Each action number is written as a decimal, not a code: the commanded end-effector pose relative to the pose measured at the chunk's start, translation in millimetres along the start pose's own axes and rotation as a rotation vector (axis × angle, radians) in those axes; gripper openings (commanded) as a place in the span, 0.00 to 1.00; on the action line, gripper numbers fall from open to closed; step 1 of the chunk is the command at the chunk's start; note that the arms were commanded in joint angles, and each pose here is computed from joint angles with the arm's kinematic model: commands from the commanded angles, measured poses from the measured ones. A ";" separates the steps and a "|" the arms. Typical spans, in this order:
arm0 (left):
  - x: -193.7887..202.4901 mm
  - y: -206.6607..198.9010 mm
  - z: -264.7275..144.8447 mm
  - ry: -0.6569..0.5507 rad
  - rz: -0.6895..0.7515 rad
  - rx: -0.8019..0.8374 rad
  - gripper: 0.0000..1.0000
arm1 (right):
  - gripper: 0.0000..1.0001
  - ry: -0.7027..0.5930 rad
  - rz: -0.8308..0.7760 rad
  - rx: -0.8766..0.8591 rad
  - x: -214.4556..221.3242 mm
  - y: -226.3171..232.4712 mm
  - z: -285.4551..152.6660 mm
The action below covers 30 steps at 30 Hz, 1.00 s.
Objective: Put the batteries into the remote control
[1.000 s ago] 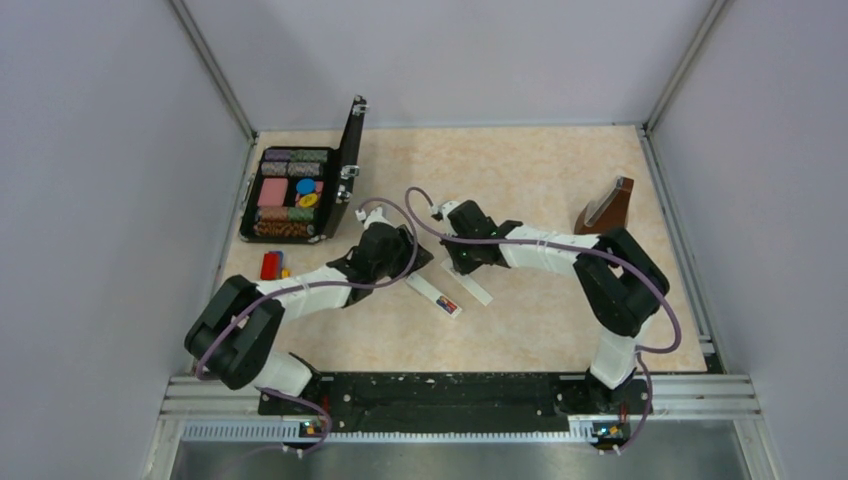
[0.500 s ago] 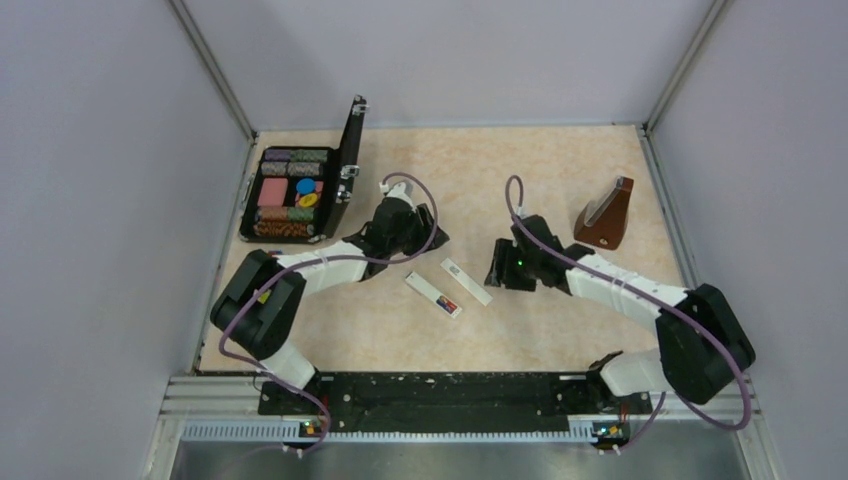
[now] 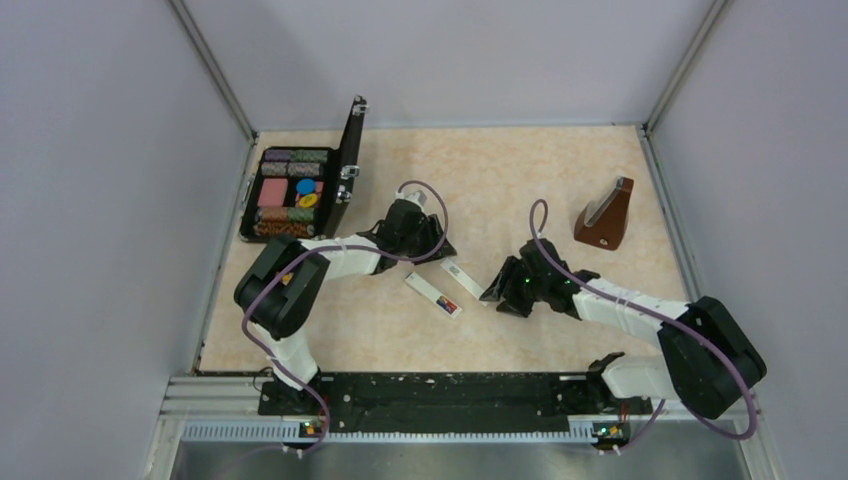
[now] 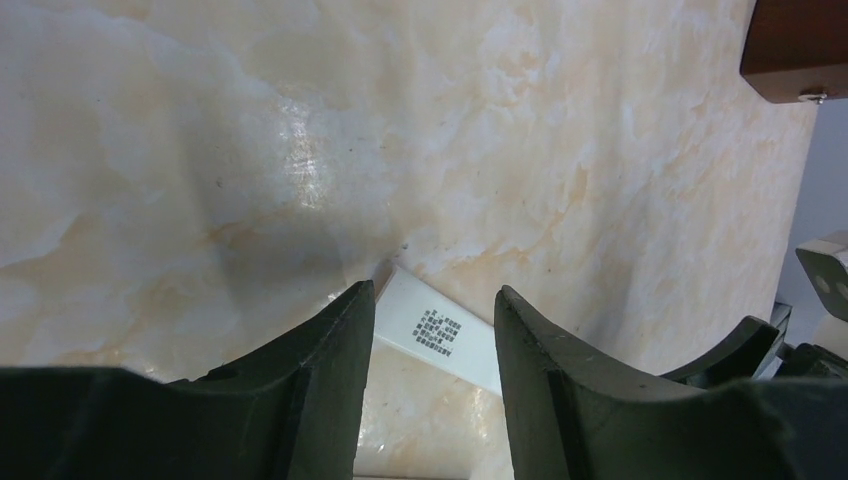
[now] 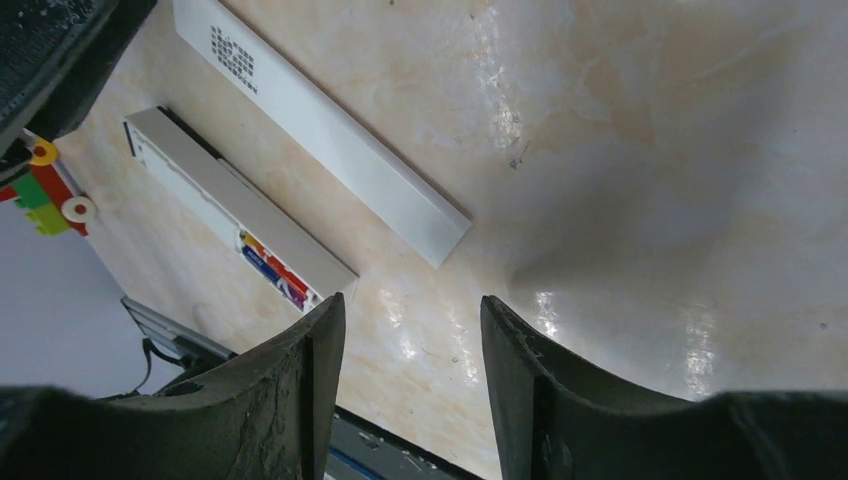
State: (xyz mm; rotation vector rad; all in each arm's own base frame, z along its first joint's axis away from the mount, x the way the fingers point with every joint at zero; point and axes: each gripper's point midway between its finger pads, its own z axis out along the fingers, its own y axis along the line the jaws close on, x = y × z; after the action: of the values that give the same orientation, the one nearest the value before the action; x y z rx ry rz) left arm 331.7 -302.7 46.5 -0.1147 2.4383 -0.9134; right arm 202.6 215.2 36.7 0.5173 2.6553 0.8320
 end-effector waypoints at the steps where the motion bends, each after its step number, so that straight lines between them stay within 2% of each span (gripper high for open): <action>1: 1.8 -8.2 -3.2 0.013 -0.013 0.037 0.52 | 0.51 -0.032 0.061 -0.078 -7.9 17.4 4.6; 9: 16.6 5.3 0.3 0.051 -0.035 -0.012 0.51 | 0.51 -0.045 0.057 -0.075 -13.1 19.4 10.7; 14: 14.3 10.6 0.2 0.028 -0.023 -0.054 0.51 | 0.51 -0.045 0.047 -0.072 -12.9 17.6 12.5; 22: -2.7 3.5 3.9 -0.008 0.088 -0.054 0.52 | 0.52 -0.035 0.022 -0.052 -10.3 11.4 14.2; 30: 26.8 0.6 15.9 0.086 0.063 0.000 0.48 | 0.50 -0.022 0.010 -0.066 -9.0 13.7 18.1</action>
State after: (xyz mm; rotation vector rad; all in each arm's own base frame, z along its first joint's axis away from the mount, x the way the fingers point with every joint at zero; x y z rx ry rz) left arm 327.8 -308.0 35.2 -0.0389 2.4763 -0.8629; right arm 214.0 225.9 29.5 0.5584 2.6200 0.8898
